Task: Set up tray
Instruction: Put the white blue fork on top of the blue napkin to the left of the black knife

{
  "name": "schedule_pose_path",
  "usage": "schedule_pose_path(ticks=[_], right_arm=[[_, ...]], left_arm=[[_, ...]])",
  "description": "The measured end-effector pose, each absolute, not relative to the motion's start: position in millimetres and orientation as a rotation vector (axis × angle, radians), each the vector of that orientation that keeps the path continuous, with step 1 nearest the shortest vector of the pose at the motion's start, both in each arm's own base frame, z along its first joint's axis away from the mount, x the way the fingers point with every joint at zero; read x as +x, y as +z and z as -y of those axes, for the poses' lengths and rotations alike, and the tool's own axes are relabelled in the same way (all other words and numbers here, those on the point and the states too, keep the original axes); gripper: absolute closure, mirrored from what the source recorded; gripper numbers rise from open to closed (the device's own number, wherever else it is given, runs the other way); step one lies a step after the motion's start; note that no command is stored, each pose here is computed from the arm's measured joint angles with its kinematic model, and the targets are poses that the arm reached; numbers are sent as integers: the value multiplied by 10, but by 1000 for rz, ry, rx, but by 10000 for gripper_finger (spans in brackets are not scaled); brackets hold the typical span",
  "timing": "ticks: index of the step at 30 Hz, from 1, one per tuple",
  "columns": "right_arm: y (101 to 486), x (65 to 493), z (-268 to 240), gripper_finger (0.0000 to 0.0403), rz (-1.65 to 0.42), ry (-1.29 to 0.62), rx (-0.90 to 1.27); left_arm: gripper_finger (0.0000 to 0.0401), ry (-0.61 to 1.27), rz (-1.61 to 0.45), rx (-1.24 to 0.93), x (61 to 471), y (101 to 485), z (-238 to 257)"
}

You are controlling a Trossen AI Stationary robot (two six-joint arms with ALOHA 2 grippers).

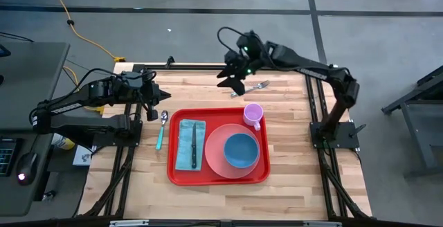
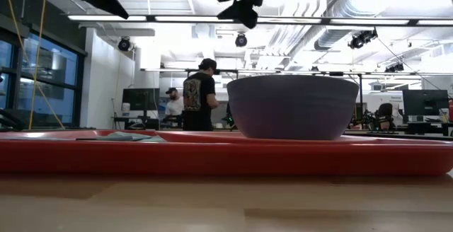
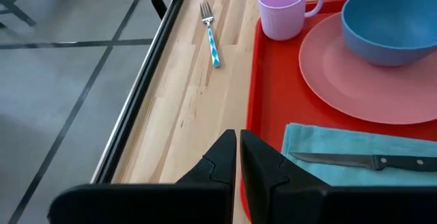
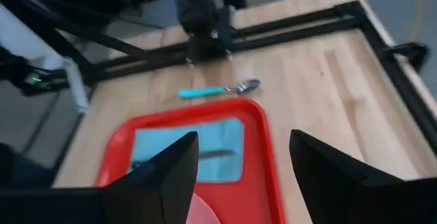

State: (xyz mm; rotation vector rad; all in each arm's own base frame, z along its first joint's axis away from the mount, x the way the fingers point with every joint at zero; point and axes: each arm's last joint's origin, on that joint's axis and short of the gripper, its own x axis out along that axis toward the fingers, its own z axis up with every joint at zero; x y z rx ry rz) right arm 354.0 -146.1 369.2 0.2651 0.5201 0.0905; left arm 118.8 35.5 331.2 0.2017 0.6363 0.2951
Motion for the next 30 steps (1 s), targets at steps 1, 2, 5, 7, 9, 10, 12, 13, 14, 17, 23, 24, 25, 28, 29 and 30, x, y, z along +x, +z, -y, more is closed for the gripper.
schedule_pose_path(ticks=[1,2,5,7,9,10,12,13,14,17,23,24,25,28,29,30], right_arm=[[3647,3483,1456,195,-532,59,260],[3605,3407,1471,195,-557,5,243],[3445,3182,1583,195,-674,-177,172],[3368,3032,1698,195,-757,-299,154],[3319,2878,1831,195,-827,-348,178],[3290,2791,1901,195,-871,-362,200],[3210,2650,2049,195,-949,-366,234],[3165,2592,2126,195,-984,-372,246],[3125,2535,2195,195,-1020,-375,255],[3069,2414,2364,195,-1063,-344,278],[2692,2461,2486,195,-1226,-162,289],[2616,2490,2480,195,-1260,-126,289],[2546,2518,2472,195,-1291,-93,288],[2370,2616,2436,195,-1381,-29,244],[2348,2645,2417,195,-1401,-26,219],[2345,2665,2403,195,-1405,-17,194]], left_arm=[[348,295,-636,201,1188,3312,-355],[348,296,-636,200,1188,3312,-355],[348,296,-636,199,1188,3312,-355],[348,297,-636,199,1188,3312,-355],[348,299,-636,200,1188,3312,-355],[348,299,-636,200,1188,3312,-356],[348,299,-636,200,1188,3312,-356],[348,299,-636,199,1188,3312,-356],[348,300,-636,195,1188,3312,-356],[348,305,-633,180,1188,3312,-355],[348,308,-632,172,1188,3312,-356],[348,308,-631,170,1188,3312,-356],[348,310,-630,165,1188,3312,-355],[348,312,-629,156,1188,3312,-355],[348,313,-629,156,1188,3312,-356],[348,312,-629,156,1188,3312,-355]])
